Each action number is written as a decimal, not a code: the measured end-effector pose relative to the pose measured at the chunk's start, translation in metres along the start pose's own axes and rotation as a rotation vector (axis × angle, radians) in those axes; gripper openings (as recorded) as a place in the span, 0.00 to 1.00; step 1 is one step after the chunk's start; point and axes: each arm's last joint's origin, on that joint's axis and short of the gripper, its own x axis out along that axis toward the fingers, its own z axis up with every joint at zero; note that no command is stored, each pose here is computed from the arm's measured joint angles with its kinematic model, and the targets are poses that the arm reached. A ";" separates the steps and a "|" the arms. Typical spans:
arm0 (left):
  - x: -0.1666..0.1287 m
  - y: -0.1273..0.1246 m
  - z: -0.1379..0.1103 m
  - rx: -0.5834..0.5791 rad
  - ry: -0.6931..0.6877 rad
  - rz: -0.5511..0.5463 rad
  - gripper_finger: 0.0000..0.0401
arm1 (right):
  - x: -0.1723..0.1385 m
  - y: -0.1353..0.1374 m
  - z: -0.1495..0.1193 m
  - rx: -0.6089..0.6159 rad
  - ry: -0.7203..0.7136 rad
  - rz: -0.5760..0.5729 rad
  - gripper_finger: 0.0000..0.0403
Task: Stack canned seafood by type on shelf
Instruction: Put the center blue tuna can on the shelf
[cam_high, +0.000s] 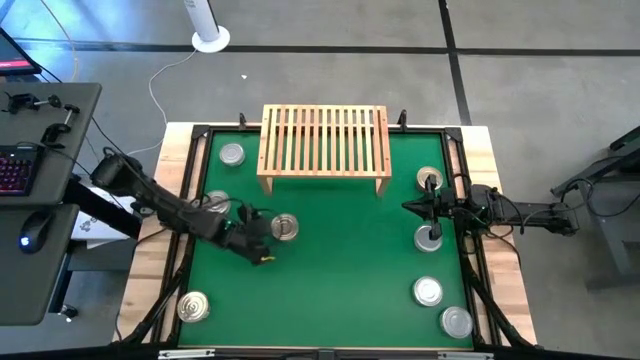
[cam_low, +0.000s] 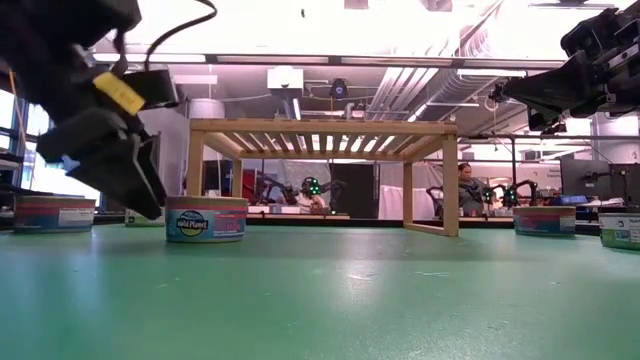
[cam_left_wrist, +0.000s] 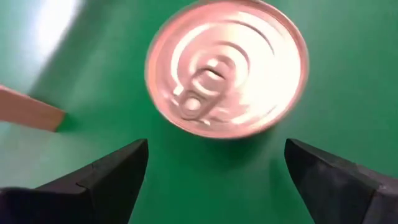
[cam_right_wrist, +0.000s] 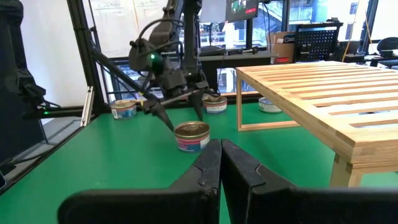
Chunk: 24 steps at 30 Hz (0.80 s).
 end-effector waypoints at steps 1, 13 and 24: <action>0.002 0.000 -0.004 -0.020 -0.025 0.003 0.91 | 0.000 0.000 0.000 0.000 0.000 0.000 0.00; 0.024 0.021 -0.022 -0.152 -0.194 -0.016 0.91 | 0.000 0.000 0.000 0.000 0.000 0.000 0.00; 0.029 0.027 -0.010 -0.105 -0.231 -0.063 0.91 | 0.000 0.000 0.000 0.000 0.000 0.000 0.00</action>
